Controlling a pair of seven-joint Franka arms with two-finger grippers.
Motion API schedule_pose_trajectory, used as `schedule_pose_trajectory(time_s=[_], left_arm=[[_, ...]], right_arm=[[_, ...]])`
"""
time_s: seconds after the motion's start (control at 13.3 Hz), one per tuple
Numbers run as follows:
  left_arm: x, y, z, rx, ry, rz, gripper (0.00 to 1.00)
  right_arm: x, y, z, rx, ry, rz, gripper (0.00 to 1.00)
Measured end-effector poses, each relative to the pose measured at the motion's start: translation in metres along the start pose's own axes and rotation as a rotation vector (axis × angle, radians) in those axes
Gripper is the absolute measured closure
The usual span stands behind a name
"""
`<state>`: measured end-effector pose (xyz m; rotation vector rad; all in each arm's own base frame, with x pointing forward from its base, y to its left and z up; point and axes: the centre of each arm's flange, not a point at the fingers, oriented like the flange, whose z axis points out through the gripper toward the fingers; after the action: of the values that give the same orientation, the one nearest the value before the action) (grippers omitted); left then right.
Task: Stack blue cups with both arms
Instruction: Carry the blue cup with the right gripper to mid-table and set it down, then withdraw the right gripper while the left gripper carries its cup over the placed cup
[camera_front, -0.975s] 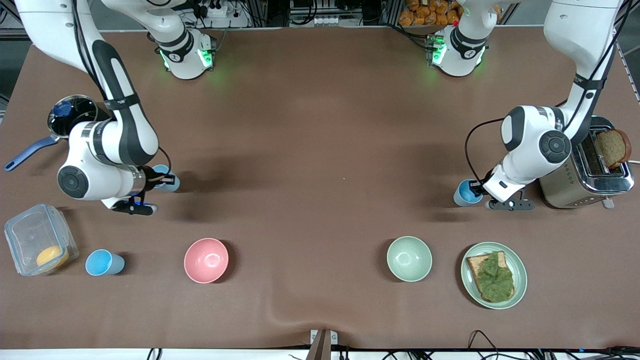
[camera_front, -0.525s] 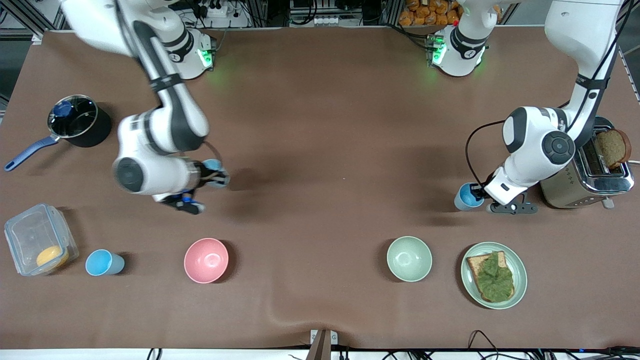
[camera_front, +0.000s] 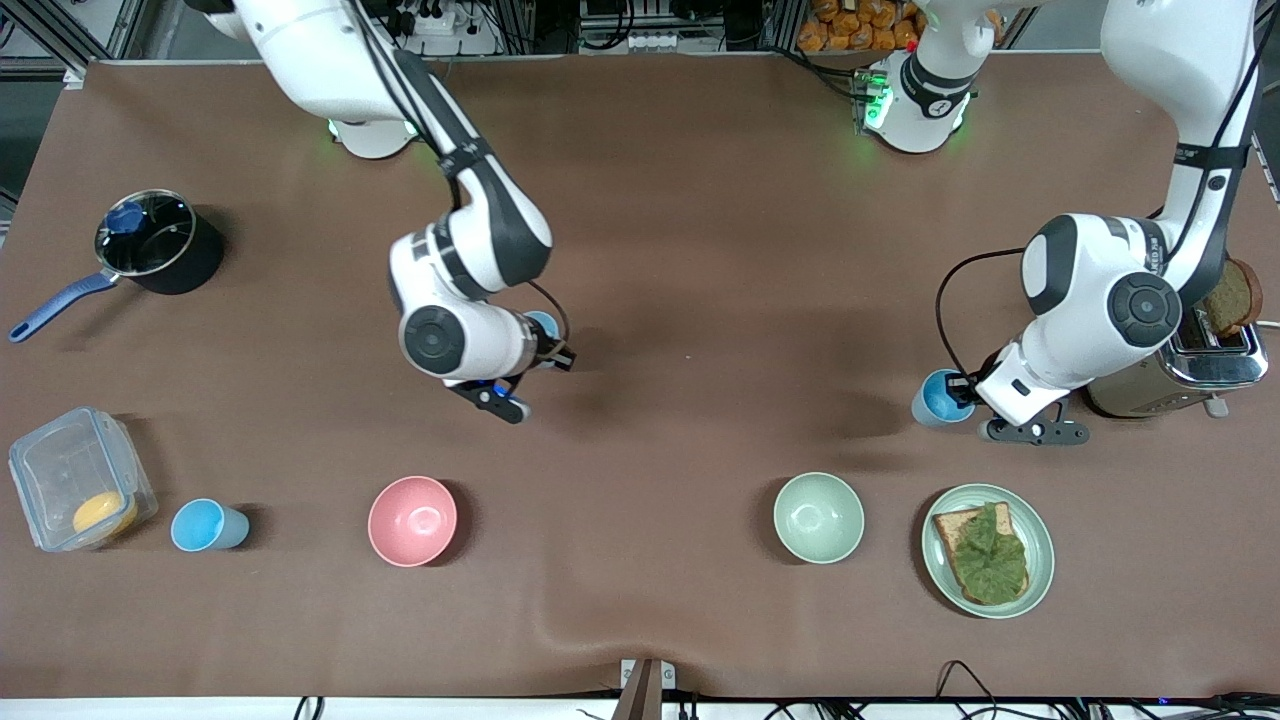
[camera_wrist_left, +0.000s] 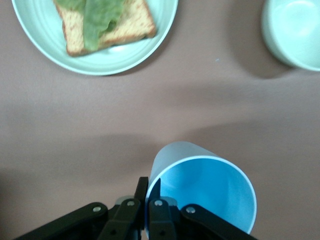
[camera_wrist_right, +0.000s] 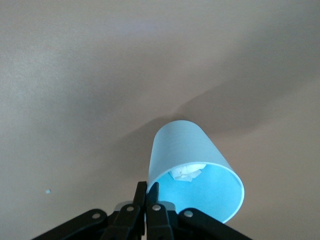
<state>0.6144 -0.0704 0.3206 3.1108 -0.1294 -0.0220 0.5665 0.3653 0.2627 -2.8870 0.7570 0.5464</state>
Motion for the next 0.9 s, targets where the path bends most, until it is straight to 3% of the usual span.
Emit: schedule_pose_trajectory(time_s=[0.3, 0.38, 0.67, 0.9], left_arm=[[0.009, 0.019, -0.023, -0.001, -0.002, 0.03, 0.97], [0.01, 0.023, -0.027, -0.003, 0.001, 0.037, 0.97], [0.012, 0.05, -0.038, -0.017, 0.016, 0.079, 0.97], [0.012, 0.071, -0.052, -0.026, 0.004, 0.1, 0.97]], right_arm=[[0.0, -0.008, 0.019, 0.006, 0.003, 0.001, 0.97], [0.001, -0.008, 0.018, 0.008, 0.005, 0.003, 0.93], [0.008, -0.016, -0.016, 0.041, 0.027, -0.003, 0.54], [0.036, 0.007, -0.072, 0.03, -0.016, -0.017, 0.22]])
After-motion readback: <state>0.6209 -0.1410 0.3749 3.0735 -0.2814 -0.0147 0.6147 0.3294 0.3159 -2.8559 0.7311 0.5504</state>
